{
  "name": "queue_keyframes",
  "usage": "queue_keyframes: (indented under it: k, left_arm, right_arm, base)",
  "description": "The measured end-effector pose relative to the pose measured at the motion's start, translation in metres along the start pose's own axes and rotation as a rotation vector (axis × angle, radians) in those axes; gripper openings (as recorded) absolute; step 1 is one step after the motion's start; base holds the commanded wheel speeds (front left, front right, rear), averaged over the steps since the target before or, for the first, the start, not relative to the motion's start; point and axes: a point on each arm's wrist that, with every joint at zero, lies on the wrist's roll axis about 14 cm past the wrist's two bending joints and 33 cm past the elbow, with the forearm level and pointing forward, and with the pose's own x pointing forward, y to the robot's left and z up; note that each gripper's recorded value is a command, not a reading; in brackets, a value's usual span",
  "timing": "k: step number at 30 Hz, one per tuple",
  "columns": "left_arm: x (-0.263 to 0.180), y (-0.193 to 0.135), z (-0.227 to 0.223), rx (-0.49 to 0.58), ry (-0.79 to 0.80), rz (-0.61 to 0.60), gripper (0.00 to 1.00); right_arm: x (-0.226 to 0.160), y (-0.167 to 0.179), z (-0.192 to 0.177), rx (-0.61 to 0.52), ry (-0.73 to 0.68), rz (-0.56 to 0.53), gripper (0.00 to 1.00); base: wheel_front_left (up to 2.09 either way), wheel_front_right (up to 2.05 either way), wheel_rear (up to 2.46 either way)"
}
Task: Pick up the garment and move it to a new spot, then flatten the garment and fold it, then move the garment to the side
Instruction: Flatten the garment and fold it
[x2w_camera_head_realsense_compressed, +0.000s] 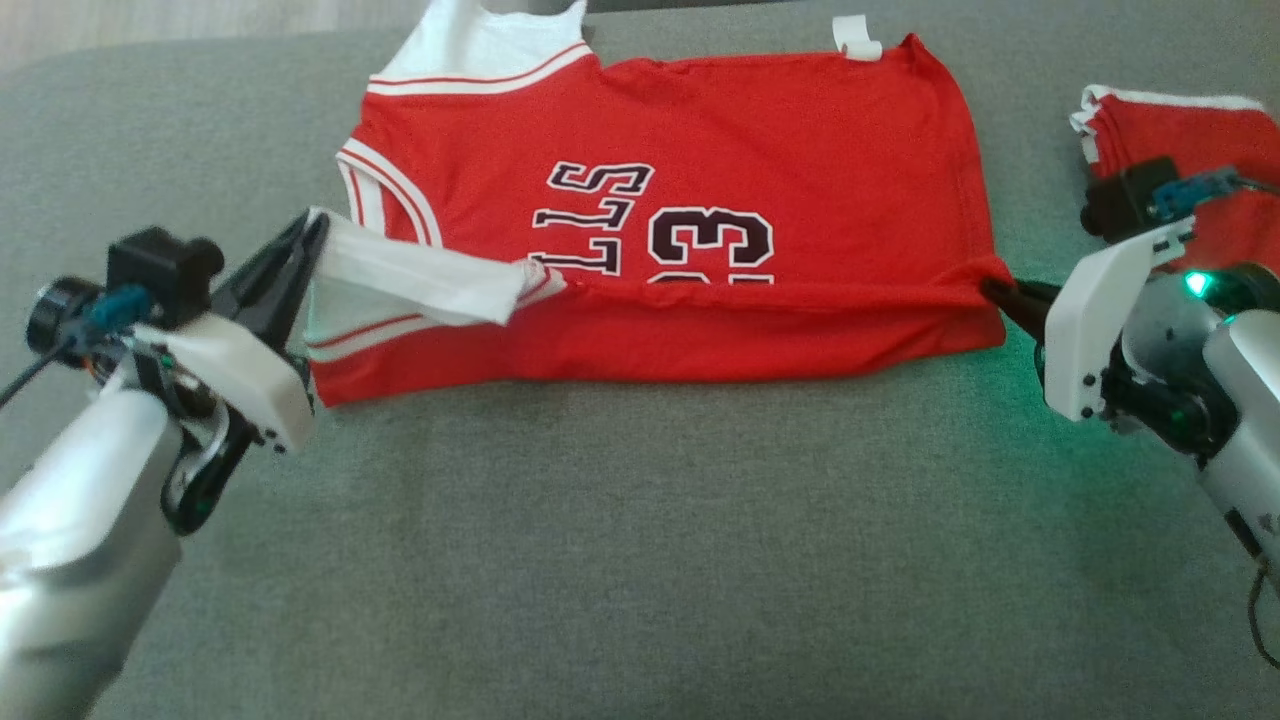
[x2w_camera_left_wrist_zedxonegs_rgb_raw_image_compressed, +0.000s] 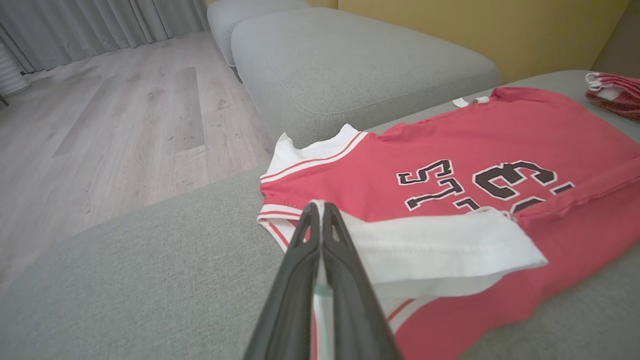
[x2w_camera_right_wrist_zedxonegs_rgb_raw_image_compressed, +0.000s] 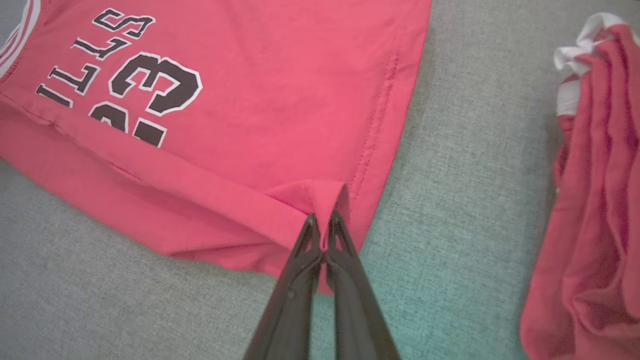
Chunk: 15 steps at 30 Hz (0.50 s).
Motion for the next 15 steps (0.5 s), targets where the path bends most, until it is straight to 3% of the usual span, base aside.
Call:
queue_keyframes:
  k: [6,7,8,9,10,15]
  left_arm:
    - [0.022,-0.004,-0.008,0.031,0.055,-0.034,0.0]
    - [0.026,-0.005,-0.012,0.023,0.074,-0.036,0.0]
    - [0.028,-0.004,-0.017,0.016,0.094,-0.032,0.0]
    - [0.029,-0.002,-0.019,0.02,0.099,-0.027,0.56]
    - [0.031,0.001,-0.018,0.019,0.086,-0.016,1.0]
    - [0.042,0.024,0.023,-0.007,-0.112,0.105,1.0]
  right_arm:
    - [0.009,-0.004,-0.001,0.002,0.017,-0.007,0.0]
    - [0.01,-0.004,0.0,-0.01,0.012,-0.012,0.39]
    - [0.012,-0.006,0.003,-0.02,-0.003,-0.02,1.0]
    - [0.012,-0.011,0.006,-0.024,-0.019,-0.034,1.0]
    - [0.013,-0.016,0.013,-0.028,-0.047,-0.052,1.0]
    - [0.006,-0.032,0.066,-0.026,-0.279,-0.123,1.0]
  base:
    - [0.0,0.0,0.0]
    - [0.0,0.0,0.0]
    - [0.0,0.0,0.0]
    - [0.0,0.0,0.0]
    - [0.0,0.0,0.0]
    - [0.0,0.0,0.0]
